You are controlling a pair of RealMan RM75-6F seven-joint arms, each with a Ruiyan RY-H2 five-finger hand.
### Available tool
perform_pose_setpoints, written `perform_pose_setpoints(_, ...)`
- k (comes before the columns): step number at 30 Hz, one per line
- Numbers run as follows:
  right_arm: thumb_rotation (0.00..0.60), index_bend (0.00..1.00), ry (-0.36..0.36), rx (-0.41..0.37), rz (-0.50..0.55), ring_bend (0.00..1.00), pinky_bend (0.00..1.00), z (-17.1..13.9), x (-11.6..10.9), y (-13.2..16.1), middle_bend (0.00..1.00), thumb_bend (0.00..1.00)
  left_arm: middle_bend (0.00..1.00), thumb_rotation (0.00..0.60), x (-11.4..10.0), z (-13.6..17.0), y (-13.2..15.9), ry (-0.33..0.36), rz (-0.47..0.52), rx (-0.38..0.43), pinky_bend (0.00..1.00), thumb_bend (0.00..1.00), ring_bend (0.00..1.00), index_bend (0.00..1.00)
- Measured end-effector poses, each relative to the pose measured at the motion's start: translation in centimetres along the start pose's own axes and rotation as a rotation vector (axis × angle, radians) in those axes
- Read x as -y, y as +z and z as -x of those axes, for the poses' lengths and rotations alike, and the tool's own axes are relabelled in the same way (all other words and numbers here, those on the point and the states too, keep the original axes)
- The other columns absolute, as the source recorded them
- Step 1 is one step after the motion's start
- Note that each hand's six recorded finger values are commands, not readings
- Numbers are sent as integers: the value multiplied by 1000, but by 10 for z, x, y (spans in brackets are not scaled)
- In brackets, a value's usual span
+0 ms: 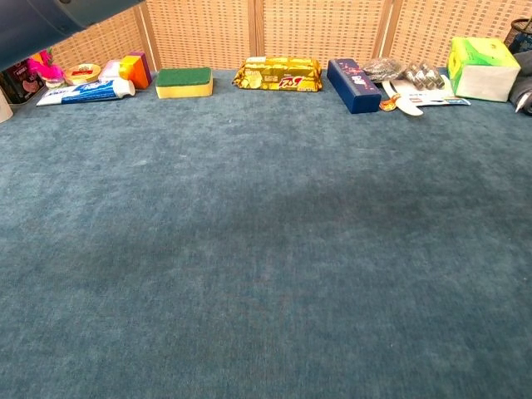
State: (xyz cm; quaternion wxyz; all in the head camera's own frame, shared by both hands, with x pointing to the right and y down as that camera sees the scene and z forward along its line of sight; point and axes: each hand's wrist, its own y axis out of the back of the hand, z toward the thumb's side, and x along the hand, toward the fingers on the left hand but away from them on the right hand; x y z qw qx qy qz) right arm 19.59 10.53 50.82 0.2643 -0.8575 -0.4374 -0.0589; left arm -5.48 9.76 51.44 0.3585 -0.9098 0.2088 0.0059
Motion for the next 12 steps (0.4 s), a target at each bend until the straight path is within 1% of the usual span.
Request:
perform_pose_setpoints(5,0,74,14,4,-3,2,44,5,8,-1,49,0,1000,600,2,0,-1,1,3,-3,1000,626,1000,1000)
perform_pose_setpoints(12,0,74,14,8,-5,3,43,6,10,-2,49,0,1000,600,3,-2,-2,4,4,-5,1000,626,1000,1000)
